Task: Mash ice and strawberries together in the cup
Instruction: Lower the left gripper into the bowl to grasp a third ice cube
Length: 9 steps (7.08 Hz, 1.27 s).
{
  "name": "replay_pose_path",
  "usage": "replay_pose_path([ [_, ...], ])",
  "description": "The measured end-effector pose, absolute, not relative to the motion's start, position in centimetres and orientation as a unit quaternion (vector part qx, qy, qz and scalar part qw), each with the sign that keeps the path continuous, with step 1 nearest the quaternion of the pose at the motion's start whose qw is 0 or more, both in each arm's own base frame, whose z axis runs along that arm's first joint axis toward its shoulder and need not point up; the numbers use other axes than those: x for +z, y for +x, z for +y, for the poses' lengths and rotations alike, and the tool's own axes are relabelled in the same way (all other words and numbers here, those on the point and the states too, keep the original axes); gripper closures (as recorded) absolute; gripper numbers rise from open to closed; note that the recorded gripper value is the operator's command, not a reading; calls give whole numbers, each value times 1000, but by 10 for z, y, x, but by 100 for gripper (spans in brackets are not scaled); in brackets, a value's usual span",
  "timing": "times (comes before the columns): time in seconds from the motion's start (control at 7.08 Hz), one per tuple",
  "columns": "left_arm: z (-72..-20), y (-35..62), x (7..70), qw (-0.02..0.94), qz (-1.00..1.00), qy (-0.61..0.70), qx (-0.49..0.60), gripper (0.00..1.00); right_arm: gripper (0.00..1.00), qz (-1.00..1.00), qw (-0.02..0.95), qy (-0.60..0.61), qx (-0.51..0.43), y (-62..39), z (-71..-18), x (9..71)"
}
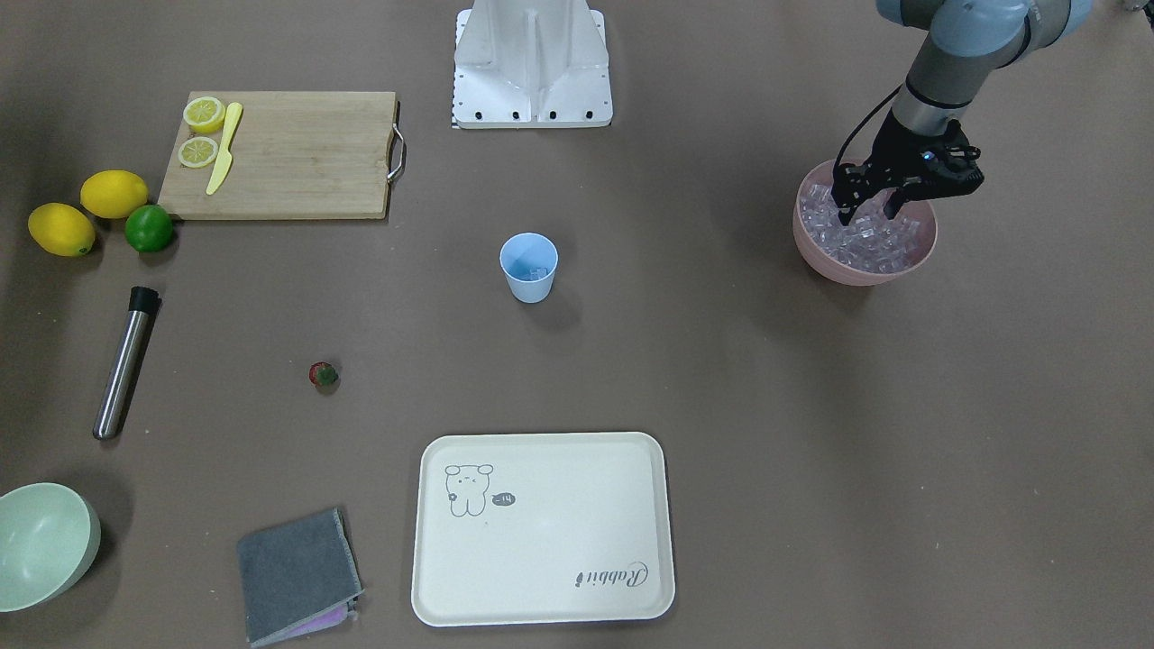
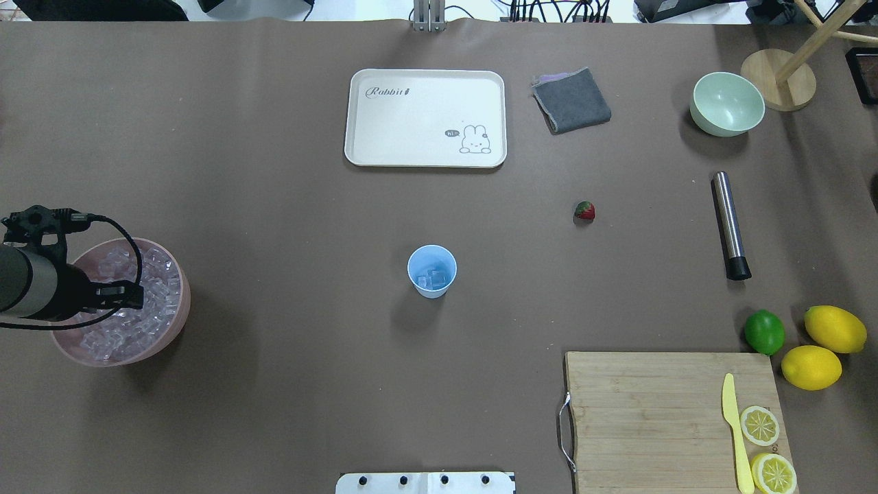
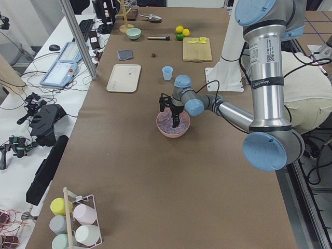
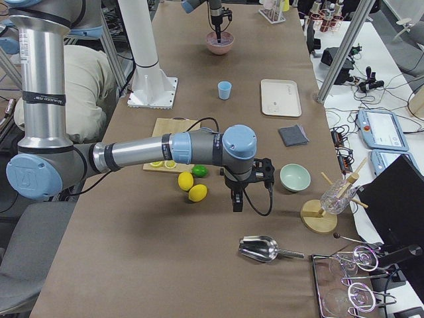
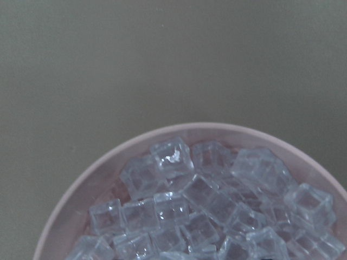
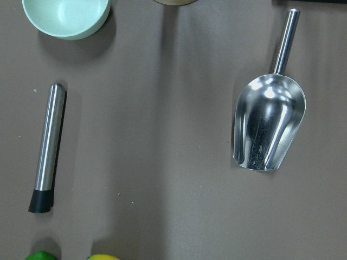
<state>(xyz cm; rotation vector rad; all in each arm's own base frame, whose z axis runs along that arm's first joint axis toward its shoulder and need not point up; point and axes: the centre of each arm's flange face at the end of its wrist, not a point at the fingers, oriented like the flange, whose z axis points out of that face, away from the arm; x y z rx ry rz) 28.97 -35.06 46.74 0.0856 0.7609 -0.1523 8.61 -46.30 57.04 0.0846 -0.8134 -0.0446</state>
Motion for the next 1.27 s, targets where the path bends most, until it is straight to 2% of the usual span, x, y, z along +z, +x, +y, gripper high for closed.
replay_pose_path([
  [0.28,-350,287,473,927,366,41,-73,45,0,-395,917,41,-21,86,-463,571],
  [1.13,-348,295,479,930,360,38,-68,45,0,-396,917,37,-20,86,-460,575],
  [1.27,-346,298,479,931,358,40,-65,49,0,-396,917,36,-20,86,-459,576],
])
